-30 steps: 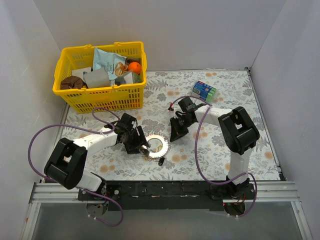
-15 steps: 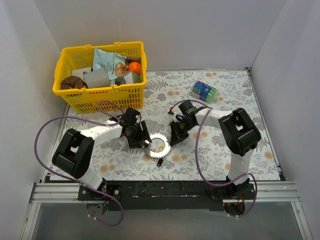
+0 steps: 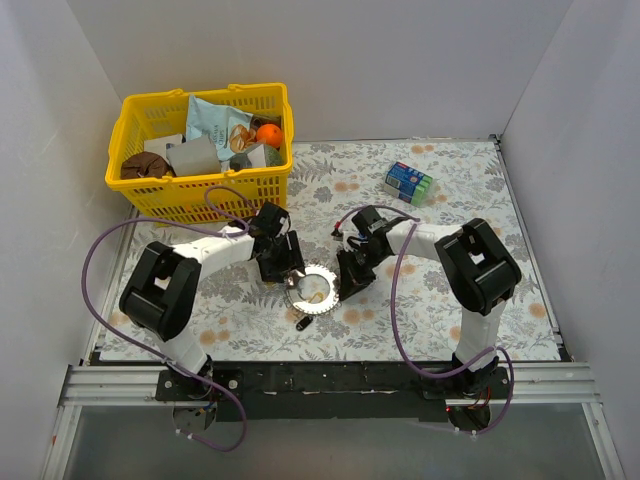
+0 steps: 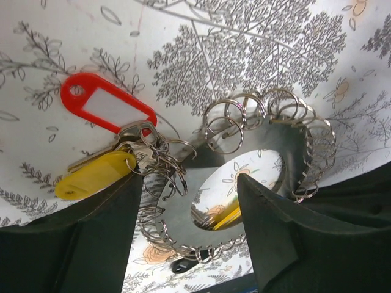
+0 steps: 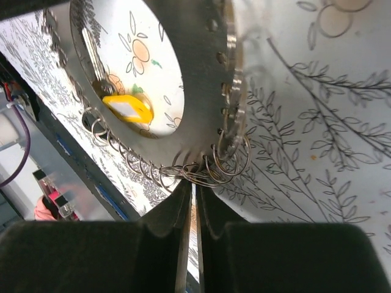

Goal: Put the keys on the keyring

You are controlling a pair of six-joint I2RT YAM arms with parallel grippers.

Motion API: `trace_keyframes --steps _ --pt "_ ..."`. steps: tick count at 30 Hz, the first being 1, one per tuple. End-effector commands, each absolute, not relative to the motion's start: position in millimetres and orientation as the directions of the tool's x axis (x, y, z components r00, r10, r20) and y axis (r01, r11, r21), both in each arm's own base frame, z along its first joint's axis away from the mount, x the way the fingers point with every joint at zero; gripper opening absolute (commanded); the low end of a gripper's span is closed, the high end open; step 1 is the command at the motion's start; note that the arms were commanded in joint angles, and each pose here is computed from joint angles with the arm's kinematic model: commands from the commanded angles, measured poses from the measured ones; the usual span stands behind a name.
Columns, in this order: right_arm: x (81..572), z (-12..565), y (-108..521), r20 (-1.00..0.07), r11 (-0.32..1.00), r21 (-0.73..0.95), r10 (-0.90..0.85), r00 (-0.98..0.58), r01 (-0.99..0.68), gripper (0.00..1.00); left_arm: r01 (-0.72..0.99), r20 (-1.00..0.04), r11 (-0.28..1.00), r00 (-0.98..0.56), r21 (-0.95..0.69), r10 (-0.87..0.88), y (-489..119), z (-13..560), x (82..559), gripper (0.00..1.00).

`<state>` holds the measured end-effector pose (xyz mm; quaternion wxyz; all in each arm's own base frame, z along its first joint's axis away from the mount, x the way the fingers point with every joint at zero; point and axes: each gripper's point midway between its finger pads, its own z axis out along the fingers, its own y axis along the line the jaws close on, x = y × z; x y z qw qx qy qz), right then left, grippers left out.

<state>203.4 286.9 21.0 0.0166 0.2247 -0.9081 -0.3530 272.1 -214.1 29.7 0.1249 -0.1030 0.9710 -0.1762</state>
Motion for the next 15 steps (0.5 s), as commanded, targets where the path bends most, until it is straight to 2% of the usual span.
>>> trace_keyframes --steps 1,15 --pt "195.1 30.3 292.9 -0.147 0.625 0.648 -0.458 -0.876 -0.435 0.15 -0.12 -0.236 0.944 -0.951 -0.308 -0.198 -209.9 23.8 282.4 0.64" --pt "179.3 37.5 317.6 -0.159 0.577 0.652 -0.531 -0.832 -0.493 0.15 -0.078 -0.274 0.957 -0.949 -0.28 -0.157 -215.4 26.7 306.0 0.64"
